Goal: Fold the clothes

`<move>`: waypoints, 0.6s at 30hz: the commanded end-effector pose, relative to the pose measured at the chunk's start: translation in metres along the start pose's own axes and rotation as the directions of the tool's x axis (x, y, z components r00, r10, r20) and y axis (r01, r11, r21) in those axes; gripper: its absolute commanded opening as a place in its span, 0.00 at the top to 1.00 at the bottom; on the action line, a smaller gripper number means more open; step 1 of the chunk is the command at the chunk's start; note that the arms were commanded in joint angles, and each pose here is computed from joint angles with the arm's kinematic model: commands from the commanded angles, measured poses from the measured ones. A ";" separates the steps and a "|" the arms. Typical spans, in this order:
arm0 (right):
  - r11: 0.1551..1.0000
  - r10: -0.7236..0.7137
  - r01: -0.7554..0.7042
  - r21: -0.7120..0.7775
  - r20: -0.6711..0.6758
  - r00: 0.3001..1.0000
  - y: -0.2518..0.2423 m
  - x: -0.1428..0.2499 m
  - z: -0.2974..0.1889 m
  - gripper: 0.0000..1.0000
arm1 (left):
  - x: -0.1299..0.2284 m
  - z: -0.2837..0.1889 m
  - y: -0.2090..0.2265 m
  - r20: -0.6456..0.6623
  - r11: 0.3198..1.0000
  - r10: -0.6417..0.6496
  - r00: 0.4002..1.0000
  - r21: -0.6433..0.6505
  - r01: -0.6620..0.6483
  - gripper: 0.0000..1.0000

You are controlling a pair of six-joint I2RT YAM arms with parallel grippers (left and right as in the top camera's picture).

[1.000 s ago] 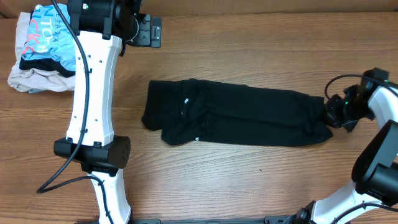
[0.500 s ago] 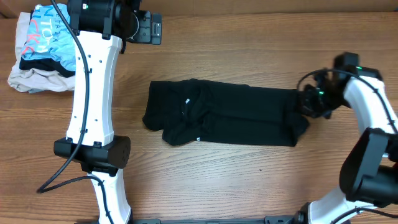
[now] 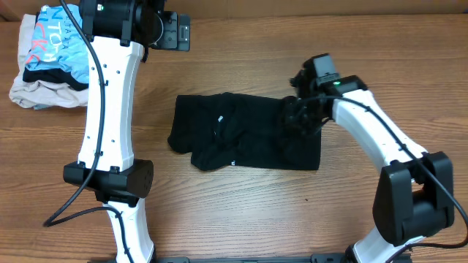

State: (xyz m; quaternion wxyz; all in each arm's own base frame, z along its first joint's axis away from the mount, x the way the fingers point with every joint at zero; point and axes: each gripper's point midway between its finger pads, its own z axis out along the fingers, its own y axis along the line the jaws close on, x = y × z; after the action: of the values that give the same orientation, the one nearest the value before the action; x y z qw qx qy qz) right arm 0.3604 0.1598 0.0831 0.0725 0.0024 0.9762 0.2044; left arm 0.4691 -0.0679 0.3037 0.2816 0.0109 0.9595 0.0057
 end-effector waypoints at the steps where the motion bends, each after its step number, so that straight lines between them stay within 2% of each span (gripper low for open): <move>1: 0.999 -0.032 0.034 -0.036 0.044 0.999 0.030 -0.004 -0.009 0.40 | -0.002 0.005 0.008 0.000 1.000 -0.021 1.000 -0.019 0.021 0.00; 2: 0.999 -0.039 0.040 -0.037 0.041 0.998 0.033 -0.003 -0.009 0.34 | -0.002 0.006 0.007 -0.002 1.000 -0.020 1.000 -0.019 0.020 0.00; 4: 0.999 -0.038 0.039 -0.035 0.034 0.999 0.034 -0.003 -0.012 0.32 | -0.001 0.007 0.007 -0.005 1.000 -0.020 1.000 -0.020 0.020 0.00; 11: 1.000 0.002 -0.001 -0.009 0.040 0.999 0.020 -0.011 -0.028 0.31 | -0.001 0.009 0.007 -0.008 1.000 -0.020 1.000 -0.017 0.020 0.00; 15: 0.997 0.014 -0.019 0.075 0.058 0.998 0.001 -0.013 -0.025 0.32 | 0.001 0.014 0.005 -0.020 1.000 -0.019 1.000 -0.010 0.018 0.00; 18: 0.996 0.013 -0.015 0.091 0.026 1.000 -0.003 -0.005 -0.017 0.36 | 0.003 0.022 0.003 -0.041 1.000 -0.016 0.999 -0.002 0.016 0.00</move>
State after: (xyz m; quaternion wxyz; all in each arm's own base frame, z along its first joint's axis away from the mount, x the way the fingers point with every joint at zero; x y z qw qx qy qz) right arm 0.3633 0.1531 0.0949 0.0728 0.0196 0.9816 0.1755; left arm 0.4718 -0.0685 0.3004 0.2802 0.0111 0.9599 0.0056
